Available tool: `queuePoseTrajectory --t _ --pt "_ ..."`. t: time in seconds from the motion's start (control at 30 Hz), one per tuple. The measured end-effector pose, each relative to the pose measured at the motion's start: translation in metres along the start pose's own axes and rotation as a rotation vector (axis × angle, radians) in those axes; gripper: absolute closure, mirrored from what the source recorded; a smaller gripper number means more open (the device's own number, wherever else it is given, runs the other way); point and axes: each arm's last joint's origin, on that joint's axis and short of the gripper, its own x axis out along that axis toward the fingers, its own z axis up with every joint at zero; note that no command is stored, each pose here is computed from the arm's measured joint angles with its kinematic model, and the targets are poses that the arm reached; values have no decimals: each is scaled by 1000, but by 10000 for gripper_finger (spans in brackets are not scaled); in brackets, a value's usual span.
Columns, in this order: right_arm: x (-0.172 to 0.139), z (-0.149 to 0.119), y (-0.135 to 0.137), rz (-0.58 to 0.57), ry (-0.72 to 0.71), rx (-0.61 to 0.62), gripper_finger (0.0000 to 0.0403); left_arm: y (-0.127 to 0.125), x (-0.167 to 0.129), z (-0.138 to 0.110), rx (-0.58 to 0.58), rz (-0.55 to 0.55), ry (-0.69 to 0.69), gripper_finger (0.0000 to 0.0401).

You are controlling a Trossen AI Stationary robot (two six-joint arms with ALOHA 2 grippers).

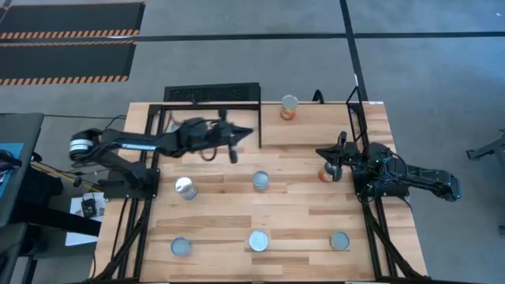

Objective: Pick and place cans onto a shelf
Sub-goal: Put the large canned corn on the shelf aligned with the other large canned corn

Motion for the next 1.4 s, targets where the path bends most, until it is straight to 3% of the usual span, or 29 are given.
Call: queuePoseTrajectory --t 0.27,0.47,0.77,1.07,1.23,1.4 --pt "0 0 0 -1 0 0 372 -6 -49 -42 -71 -5 50 400" --pt "0 1 -1 -31 -5 -53 372 -11 -65 -64 -109 -59 -14 400" --pt "0 1 -1 -29 -5 -66 372 -13 -75 -68 -71 -88 -53 400" --pt "0 4 -1 -27 -38 -16 372 -11 -121 -72 -82 -129 -144 400" --pt "-1 10 1 10 -54 -39 373 -11 -139 -81 -142 -139 -97 400" --pt "-1 9 3 23 -43 -122 394 -11 -146 -84 -120 -143 -49 400"
